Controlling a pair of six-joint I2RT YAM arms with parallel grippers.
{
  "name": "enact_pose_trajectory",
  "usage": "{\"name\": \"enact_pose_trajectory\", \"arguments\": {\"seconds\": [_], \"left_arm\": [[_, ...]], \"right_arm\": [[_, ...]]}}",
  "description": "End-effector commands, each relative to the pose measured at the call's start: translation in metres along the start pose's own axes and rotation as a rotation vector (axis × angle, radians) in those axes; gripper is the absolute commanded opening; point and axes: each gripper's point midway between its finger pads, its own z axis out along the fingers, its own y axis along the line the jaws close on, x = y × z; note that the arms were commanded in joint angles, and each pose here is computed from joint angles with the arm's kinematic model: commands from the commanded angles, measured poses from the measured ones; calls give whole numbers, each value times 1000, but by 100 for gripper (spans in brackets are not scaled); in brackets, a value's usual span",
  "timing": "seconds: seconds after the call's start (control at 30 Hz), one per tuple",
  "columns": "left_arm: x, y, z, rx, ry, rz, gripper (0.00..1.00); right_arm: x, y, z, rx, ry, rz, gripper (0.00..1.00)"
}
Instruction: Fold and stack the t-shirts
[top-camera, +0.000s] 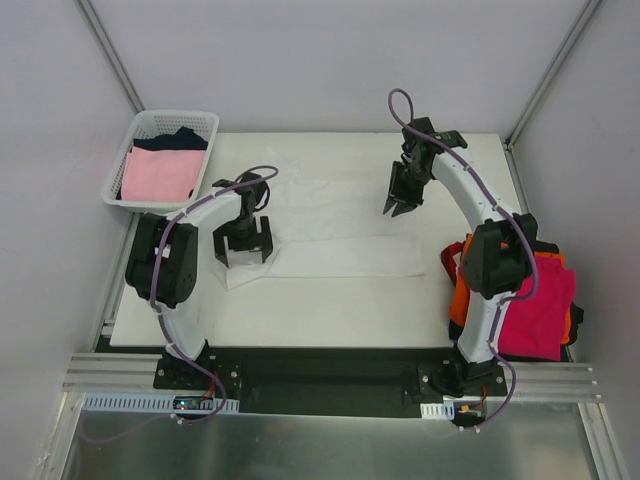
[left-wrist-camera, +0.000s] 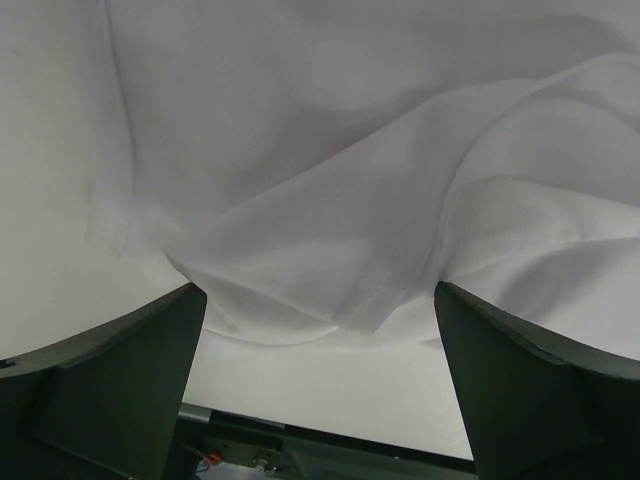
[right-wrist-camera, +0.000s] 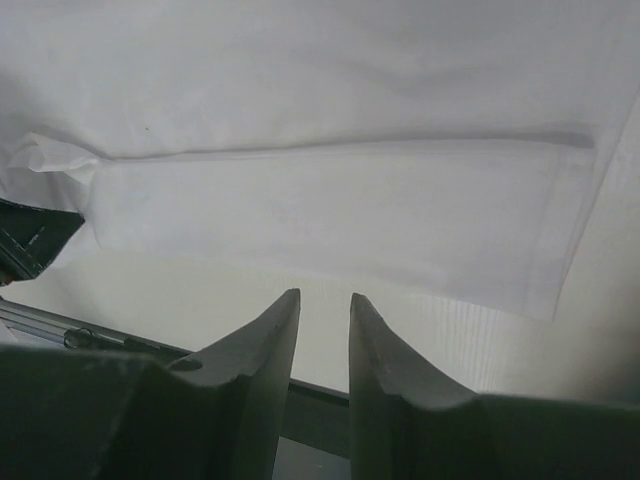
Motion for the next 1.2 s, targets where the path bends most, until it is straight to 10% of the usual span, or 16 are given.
{"name": "enact_pose_trajectory", "arguments": {"seconds": [0.0,0.2,0.4,1.17], "left_arm": [[-22,-16,5,39,-57,34,99],[-30,-18,12,25,-64,25,97],[-28,-11,3,16,-92,33,70],[-5,7,8,-44,-45,26,59]], "right_arm": [[14,-23,-27,44,50,-12,30],[18,-35,-28,53,67,6,30],[22,-34,-16,49,98,14,29],[31,-22,4,29,166,-27,27]]}}
